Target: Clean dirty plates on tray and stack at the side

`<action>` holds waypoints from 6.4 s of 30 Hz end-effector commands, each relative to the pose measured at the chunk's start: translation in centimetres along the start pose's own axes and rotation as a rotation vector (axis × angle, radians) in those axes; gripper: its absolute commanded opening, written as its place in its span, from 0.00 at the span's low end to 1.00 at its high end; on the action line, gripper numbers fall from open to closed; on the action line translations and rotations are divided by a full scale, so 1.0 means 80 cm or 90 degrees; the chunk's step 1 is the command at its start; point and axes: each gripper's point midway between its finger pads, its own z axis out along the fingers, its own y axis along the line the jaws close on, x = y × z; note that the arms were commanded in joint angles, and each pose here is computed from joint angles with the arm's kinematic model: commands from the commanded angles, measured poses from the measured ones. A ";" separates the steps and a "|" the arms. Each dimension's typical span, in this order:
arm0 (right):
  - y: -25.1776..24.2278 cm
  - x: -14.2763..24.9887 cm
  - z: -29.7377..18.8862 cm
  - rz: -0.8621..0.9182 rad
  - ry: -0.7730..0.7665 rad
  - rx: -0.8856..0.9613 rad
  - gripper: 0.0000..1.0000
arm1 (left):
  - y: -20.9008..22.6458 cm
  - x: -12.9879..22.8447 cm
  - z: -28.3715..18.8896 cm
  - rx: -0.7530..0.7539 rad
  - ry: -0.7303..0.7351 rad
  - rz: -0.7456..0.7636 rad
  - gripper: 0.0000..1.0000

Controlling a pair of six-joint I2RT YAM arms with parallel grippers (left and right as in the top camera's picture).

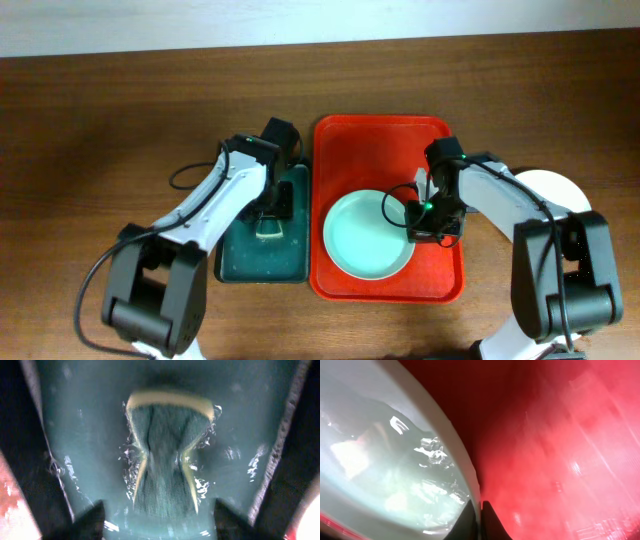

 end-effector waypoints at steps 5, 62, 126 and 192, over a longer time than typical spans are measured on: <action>0.085 -0.035 -0.134 -0.140 -0.213 0.099 0.04 | 0.058 -0.018 -0.164 0.082 -0.201 -0.088 1.00; 0.266 -0.031 -0.208 -0.250 -0.681 0.344 0.04 | 0.141 0.021 -0.206 0.029 -0.235 -0.187 0.99; 0.033 0.171 -0.325 -0.326 -0.917 0.067 0.98 | 0.141 0.021 -0.206 0.029 -0.235 -0.187 0.99; -0.002 0.051 -0.186 -0.354 -1.029 0.069 0.98 | 0.141 0.091 -0.128 0.103 -0.939 -0.105 0.99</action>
